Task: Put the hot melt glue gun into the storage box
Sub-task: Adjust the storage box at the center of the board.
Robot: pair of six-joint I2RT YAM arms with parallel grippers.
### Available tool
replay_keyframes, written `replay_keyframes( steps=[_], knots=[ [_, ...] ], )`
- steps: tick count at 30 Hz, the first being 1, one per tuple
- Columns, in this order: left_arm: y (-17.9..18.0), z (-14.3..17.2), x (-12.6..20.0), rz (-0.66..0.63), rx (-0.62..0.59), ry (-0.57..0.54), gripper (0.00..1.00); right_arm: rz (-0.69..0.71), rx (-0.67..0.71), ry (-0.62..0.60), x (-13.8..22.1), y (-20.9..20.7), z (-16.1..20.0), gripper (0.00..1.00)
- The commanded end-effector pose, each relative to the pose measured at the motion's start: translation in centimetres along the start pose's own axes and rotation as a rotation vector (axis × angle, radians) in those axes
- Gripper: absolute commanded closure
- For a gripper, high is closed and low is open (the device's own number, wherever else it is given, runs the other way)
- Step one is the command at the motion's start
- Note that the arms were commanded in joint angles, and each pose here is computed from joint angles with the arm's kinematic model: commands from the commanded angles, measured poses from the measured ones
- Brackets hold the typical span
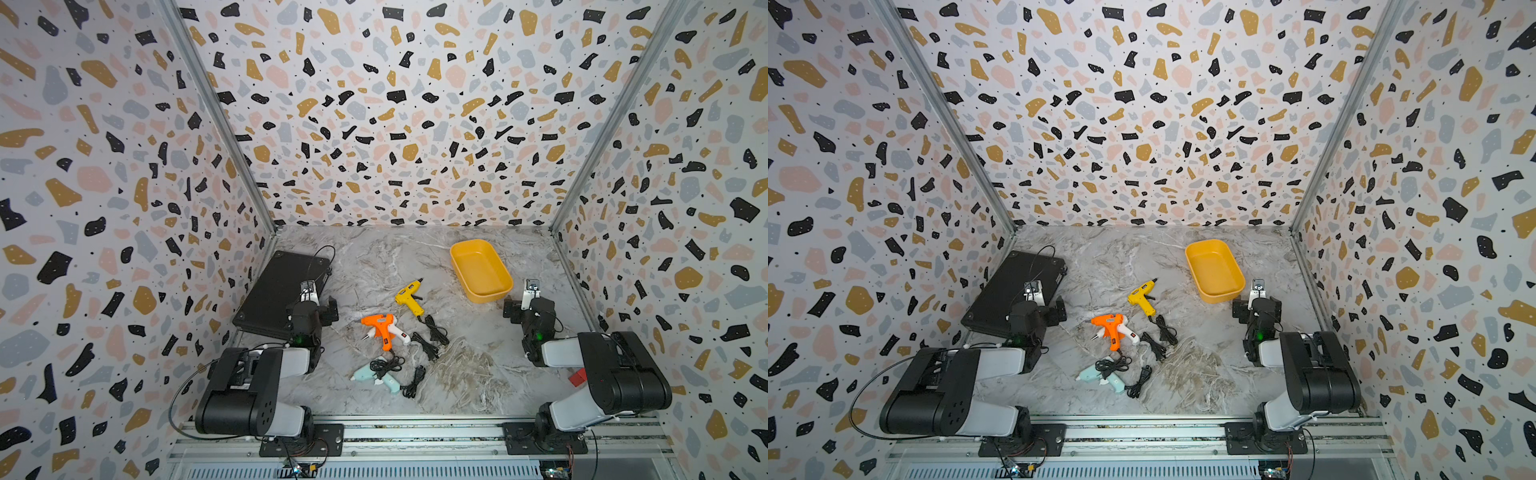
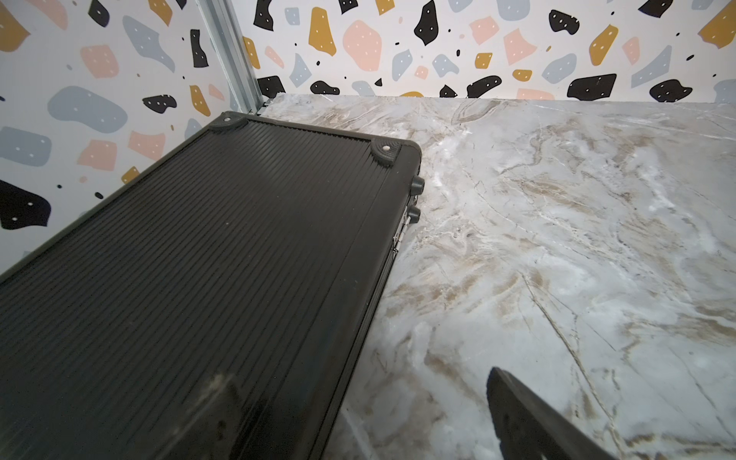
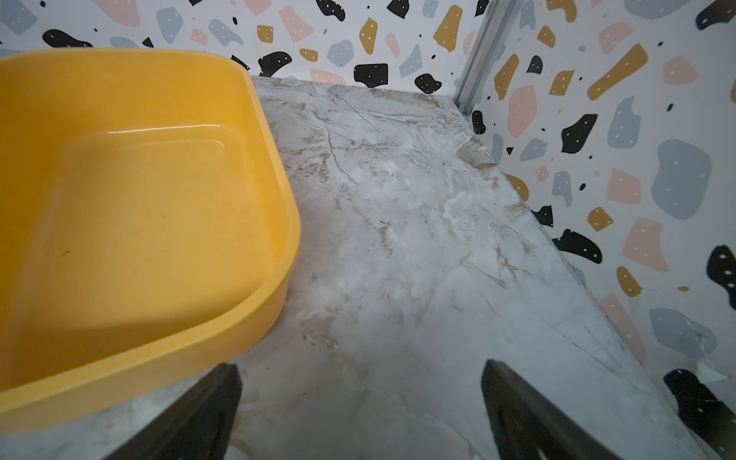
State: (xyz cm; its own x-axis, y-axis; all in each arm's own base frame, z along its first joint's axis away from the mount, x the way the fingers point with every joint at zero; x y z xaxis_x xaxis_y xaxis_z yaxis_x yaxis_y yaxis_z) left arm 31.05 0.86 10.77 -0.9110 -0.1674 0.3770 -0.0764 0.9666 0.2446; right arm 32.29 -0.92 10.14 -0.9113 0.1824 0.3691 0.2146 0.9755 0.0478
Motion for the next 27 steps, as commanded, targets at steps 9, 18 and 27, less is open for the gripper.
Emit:
replay_keyframes(
  steps=[9, 18, 27],
  knots=[
    [-0.1, -10.6, 2.7, 0.025, -0.042, 0.001, 0.00, 0.173, -0.025, 0.038, 3.1, -0.1, -9.6, 0.01],
    [-1.2, -10.4, 5.2, 0.073, 0.117, 0.281, 0.11, 0.080, -0.465, 0.537, 2.6, 4.9, -10.7, 0.07],
    [-2.0, -9.0, 8.9, 0.111, 0.134, 0.387, 0.19, 0.203, -0.712, 0.729, -0.1, 6.9, -9.2, 0.13]
  ],
)
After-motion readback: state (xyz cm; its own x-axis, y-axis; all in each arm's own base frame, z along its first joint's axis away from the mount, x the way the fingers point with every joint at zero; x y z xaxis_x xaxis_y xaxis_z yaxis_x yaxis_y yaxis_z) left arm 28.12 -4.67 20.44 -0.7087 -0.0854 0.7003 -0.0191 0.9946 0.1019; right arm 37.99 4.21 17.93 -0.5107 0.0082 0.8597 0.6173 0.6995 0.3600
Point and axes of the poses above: each gripper's point midway between its finger pads, its own x axis back along the fingers, its own y axis along the line the jaws close on, z = x × y, the point moved 6 cm from there along x, back along the fingers, and after that the axes turned 12 degrees about -x, right-handed, at the moved point
